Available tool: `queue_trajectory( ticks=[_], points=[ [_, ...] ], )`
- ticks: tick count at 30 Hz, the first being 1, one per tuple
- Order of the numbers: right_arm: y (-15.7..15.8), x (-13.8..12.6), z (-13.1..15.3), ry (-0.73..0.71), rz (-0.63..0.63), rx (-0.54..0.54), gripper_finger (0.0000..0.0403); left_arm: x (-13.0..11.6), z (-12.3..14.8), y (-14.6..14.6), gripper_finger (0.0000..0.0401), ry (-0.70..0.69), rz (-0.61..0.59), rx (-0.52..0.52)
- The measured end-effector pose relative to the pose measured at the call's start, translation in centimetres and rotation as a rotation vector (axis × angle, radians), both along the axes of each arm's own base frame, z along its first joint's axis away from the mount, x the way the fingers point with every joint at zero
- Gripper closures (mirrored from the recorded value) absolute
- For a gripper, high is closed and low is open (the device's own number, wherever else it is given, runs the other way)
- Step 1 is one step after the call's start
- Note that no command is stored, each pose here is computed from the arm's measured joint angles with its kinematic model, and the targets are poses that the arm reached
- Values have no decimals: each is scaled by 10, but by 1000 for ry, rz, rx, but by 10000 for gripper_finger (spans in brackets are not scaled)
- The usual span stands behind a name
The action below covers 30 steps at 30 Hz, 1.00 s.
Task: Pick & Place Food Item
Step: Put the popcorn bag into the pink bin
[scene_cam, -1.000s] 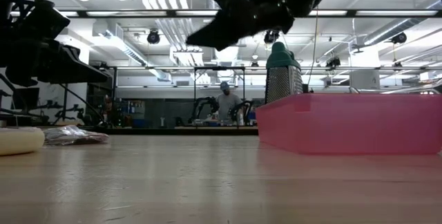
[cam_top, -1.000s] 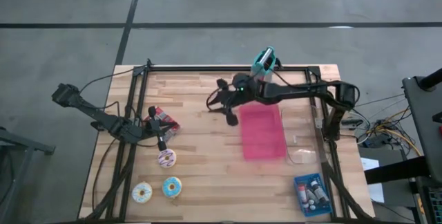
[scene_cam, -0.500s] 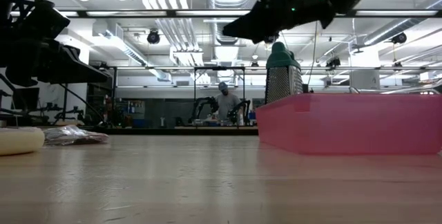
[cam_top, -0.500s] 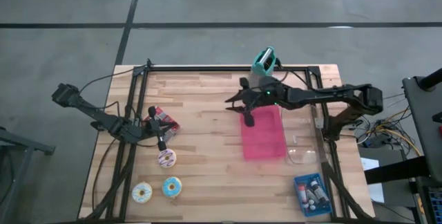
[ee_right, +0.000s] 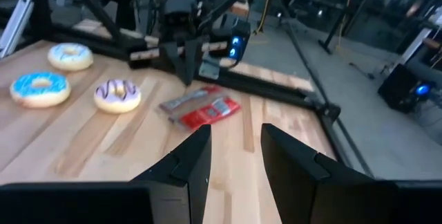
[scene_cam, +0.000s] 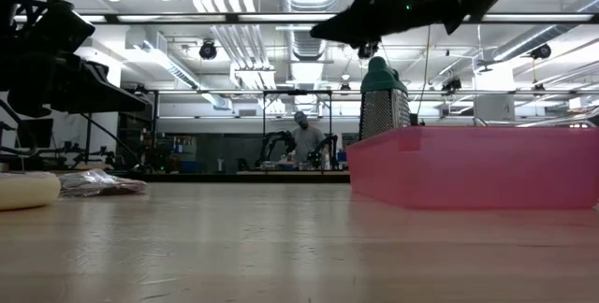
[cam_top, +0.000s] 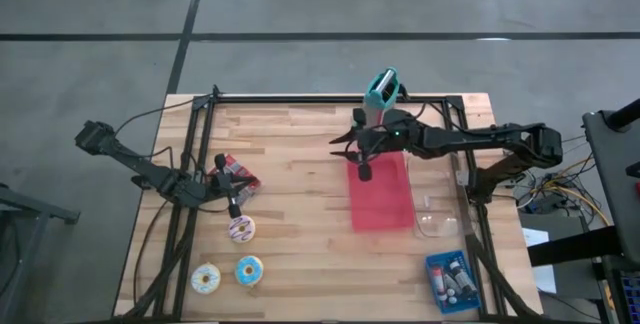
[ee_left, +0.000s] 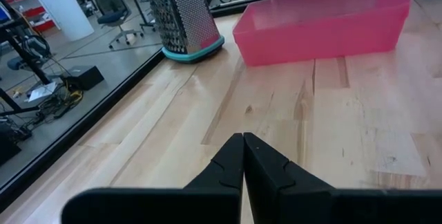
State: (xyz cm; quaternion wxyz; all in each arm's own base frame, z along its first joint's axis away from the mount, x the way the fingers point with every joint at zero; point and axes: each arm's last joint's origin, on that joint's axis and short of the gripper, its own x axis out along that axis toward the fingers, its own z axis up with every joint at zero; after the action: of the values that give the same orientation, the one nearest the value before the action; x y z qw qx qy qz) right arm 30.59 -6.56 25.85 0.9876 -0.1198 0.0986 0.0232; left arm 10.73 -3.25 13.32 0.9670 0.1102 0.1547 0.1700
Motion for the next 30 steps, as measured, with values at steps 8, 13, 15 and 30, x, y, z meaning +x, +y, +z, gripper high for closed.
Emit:
queue_trajectory(
  ticks=[8, 13, 15, 30],
  points=[
    [-1, 5, 16, -44, 0, -11, 282, 1, 0, -2, 389, 7, -53, -20],
    [-2, 7, 24, -67, -1, -13, 282, 1, -1, -2, 389, 11, -54, -20],
    [-2, 7, 25, -67, -4, 2, 282, 1, -1, -2, 389, 11, -54, -19],
    [-2, 7, 24, -62, -4, 7, 282, 1, -1, -2, 389, 9, -53, -29]
  ],
)
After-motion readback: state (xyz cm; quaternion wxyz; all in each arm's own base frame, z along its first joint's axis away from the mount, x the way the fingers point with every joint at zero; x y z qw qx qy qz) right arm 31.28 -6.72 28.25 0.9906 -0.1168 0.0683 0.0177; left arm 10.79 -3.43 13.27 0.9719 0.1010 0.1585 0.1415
